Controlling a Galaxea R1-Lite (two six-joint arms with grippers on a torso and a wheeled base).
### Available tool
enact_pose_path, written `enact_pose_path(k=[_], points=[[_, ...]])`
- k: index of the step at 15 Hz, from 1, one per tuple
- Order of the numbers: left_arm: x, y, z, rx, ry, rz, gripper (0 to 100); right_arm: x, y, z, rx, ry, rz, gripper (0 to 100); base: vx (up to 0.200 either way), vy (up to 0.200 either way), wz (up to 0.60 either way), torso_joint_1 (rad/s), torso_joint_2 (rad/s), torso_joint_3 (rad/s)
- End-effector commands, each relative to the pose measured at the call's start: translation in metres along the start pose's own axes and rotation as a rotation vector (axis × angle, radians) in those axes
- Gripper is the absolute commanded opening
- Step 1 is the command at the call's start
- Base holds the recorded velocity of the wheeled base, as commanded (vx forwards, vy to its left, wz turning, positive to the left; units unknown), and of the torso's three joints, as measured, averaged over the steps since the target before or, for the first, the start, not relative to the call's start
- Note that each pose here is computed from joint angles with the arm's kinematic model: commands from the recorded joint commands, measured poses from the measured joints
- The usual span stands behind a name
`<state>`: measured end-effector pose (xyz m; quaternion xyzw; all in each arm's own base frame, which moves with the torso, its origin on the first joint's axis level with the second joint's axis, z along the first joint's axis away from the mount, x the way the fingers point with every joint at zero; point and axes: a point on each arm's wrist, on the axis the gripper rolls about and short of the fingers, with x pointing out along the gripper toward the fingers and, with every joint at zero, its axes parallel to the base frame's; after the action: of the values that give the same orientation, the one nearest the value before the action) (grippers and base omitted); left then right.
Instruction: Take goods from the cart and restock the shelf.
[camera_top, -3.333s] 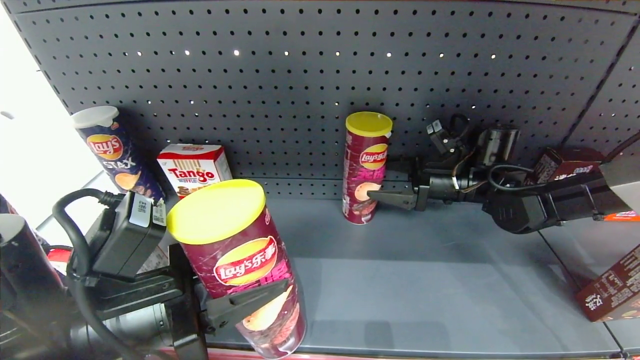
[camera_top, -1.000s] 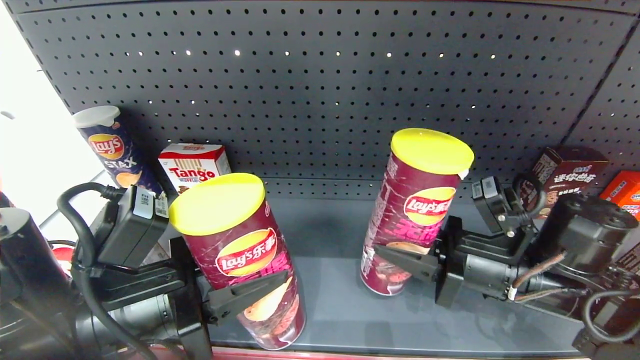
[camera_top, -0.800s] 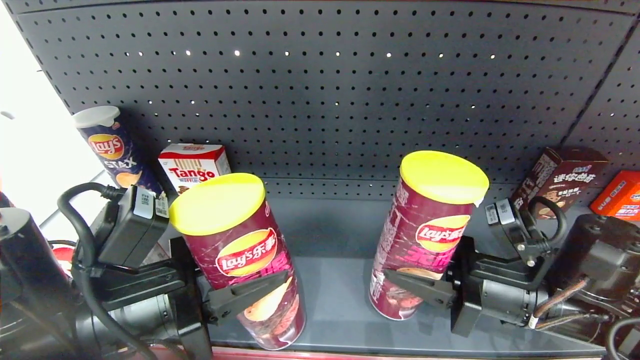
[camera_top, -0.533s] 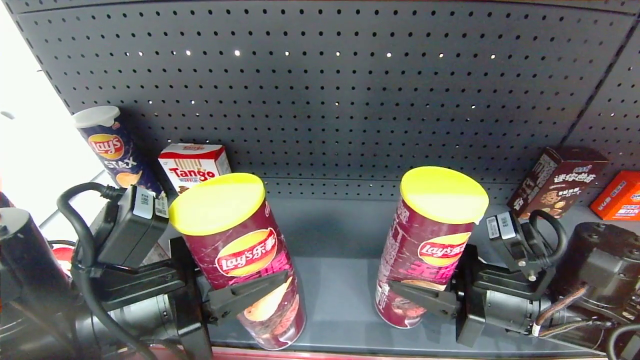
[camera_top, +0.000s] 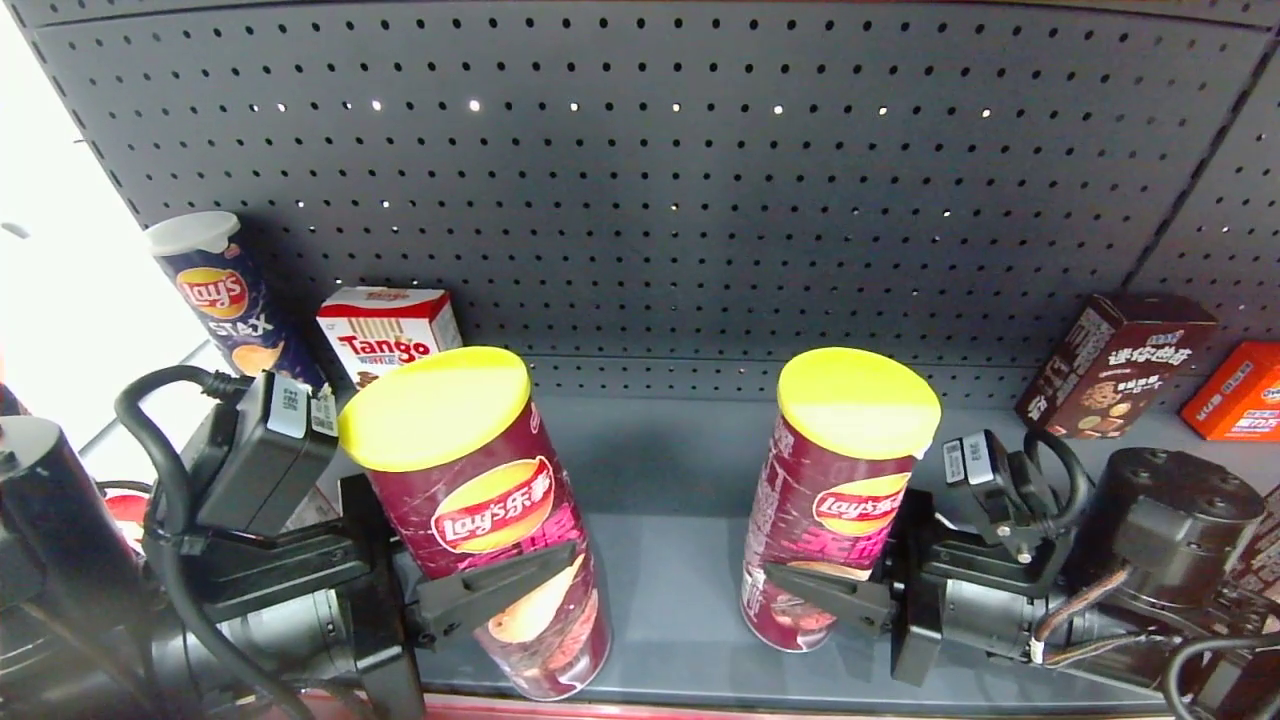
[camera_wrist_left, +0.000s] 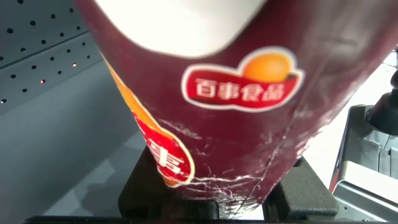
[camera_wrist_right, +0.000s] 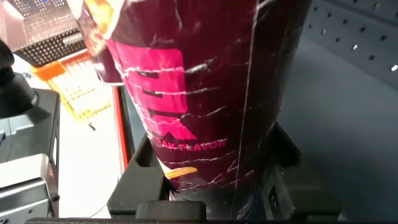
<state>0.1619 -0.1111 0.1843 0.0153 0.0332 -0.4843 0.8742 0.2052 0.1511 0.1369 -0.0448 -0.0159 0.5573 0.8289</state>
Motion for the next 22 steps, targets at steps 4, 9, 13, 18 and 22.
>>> enact_pose_path(k=[4,9,13,18,22], points=[[0.000,0.000,-0.001,-0.004,0.004,0.000,0,0.015,-0.001,-0.009,0.001,0.022,0.023,0,0.000,0.000,0.00,0.000,0.00,0.000],[-0.001,0.001,-0.003,-0.006,0.009,0.007,0,0.009,0.006,-0.002,-0.011,0.010,-0.019,100,0.000,0.000,0.00,0.000,0.00,0.000],[-0.001,0.001,-0.002,-0.005,0.008,0.006,0,-0.025,0.022,0.020,-0.049,-0.049,-0.072,100,0.000,0.000,0.00,0.000,0.00,0.000],[-0.002,0.000,-0.003,-0.003,0.008,0.007,0,-0.085,0.042,0.054,-0.138,-0.183,-0.200,100,0.000,0.000,0.00,0.000,0.00,0.000],[-0.002,0.000,-0.003,-0.004,0.009,0.007,0,-0.138,0.065,0.066,-0.156,-0.186,-0.350,100,0.000,0.000,0.00,0.000,0.00,0.000]])
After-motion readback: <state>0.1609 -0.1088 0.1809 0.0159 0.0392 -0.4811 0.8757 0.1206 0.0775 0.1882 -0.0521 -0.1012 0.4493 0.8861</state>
